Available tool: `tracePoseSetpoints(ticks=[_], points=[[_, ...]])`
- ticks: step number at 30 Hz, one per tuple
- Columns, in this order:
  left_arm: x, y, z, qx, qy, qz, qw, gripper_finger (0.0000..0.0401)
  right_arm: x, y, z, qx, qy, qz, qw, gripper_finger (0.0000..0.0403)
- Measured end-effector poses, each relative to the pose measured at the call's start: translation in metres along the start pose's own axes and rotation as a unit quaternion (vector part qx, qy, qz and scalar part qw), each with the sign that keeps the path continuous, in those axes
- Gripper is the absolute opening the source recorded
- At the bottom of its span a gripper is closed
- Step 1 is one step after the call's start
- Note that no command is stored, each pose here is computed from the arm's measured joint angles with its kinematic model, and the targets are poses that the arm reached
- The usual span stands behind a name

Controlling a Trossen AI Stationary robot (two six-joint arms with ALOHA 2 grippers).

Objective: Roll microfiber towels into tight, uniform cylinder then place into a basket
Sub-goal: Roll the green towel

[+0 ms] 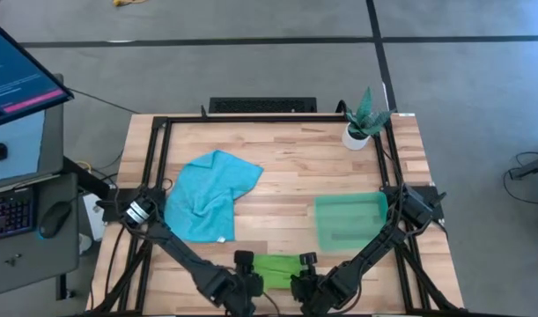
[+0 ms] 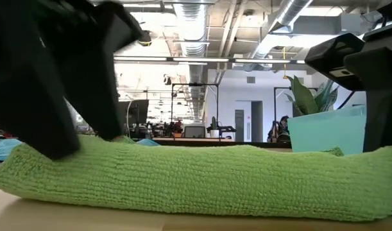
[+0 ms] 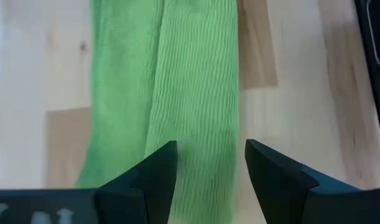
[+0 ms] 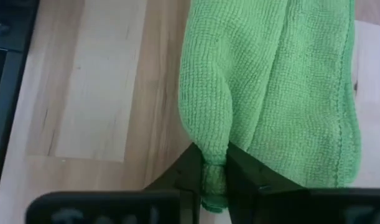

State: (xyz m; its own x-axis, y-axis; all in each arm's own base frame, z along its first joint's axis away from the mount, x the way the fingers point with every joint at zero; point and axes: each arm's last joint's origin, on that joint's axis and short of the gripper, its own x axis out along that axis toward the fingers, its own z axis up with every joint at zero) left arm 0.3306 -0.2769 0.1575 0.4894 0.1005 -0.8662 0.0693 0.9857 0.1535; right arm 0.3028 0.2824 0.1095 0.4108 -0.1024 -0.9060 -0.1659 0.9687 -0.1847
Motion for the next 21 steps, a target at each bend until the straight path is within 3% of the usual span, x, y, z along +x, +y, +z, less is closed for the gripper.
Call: tracePoseSetpoints(ticks=[5,12,21], points=[[-0.012,-0.014,-0.010,0.033,-0.019,0.038,0.999,0.0183,0.000,0.000,0.000,0.000,-0.001,0.000,1.000,0.0055],[0.003,-0.012,-0.031,0.043,-0.022,0.068,0.997,0.0183,0.001,0.000,0.001,0.003,-0.005,0.001,1.000,0.0051],[0.029,0.008,-0.042,0.002,-0.008,0.036,0.999,0.0183,0.001,0.000,0.002,0.005,-0.009,0.004,1.000,0.0050]])
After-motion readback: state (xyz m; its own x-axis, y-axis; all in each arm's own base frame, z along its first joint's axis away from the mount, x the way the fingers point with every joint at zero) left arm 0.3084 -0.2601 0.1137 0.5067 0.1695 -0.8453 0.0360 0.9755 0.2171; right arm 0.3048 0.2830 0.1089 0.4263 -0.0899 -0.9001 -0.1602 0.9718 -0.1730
